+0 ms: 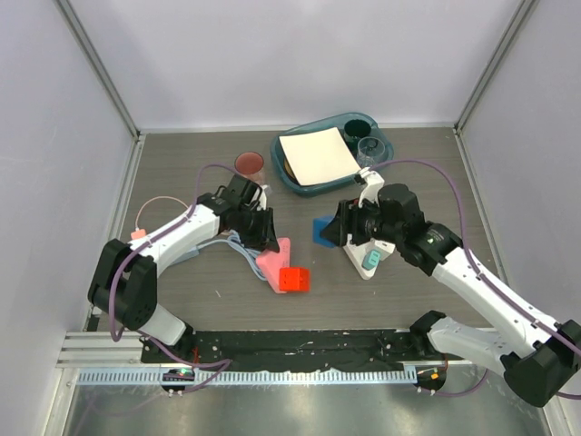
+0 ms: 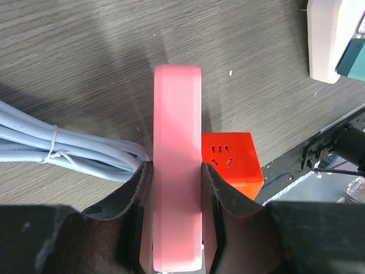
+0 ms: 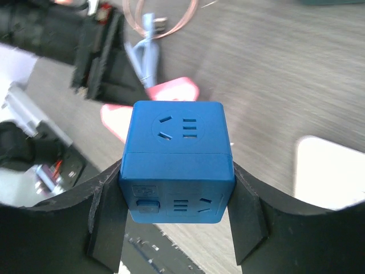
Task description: Pull the plug off the socket
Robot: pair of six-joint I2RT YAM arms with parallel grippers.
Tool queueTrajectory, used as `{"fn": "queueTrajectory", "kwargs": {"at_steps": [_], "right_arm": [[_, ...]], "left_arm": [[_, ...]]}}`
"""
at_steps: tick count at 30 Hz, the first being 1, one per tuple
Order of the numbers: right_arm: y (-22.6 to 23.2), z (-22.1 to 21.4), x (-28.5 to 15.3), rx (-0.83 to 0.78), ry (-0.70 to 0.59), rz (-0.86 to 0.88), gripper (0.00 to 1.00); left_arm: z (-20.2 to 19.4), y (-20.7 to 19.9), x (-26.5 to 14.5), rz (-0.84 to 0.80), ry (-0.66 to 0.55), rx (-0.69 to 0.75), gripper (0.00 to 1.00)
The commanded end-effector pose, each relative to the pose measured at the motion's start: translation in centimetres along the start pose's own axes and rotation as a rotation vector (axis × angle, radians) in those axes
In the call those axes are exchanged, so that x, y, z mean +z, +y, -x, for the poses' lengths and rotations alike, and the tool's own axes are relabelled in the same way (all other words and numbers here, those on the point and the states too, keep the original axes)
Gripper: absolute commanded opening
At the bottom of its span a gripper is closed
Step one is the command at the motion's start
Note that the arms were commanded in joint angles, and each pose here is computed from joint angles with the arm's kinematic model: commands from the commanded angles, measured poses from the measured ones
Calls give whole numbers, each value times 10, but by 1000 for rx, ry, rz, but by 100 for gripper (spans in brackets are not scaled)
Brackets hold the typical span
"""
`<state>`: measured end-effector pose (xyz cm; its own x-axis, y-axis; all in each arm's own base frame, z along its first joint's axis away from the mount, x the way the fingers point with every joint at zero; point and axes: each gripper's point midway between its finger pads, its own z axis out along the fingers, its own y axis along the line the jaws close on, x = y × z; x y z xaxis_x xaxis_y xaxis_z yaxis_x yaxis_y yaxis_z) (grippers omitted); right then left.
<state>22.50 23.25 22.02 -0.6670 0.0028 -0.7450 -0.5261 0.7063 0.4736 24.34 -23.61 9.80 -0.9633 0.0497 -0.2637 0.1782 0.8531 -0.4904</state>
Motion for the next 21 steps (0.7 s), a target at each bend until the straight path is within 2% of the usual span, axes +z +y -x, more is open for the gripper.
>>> {"fn": "queueTrajectory", "kwargs": {"at_steps": [1, 4, 7, 12, 16, 18, 21], "right_arm": [[-34, 56, -30, 17, -243, -274, 6], [-70, 74, -54, 37, -355, -494, 6], [-103, 81, -71, 54, -405, -668, 7], [-162, 89, -85, 118, -402, -877, 7], [-212, 95, -91, 215, -387, -965, 10], [-228, 90, -74, 288, -349, -898, 18], [-253, 85, -65, 386, -355, -838, 22]], "left_arm": [[-5, 12, 1, 44, 7, 37, 0], [-4, -2, -3, -30, -9, 48, 0], [-2, -15, -3, -100, -19, 29, 0], [-5, -41, 5, -247, 53, -43, 0], [10, -50, 3, -253, 38, -56, 0], [15, -52, 1, -246, 38, -44, 0], [16, -49, 1, -225, 28, -21, 0]]}}
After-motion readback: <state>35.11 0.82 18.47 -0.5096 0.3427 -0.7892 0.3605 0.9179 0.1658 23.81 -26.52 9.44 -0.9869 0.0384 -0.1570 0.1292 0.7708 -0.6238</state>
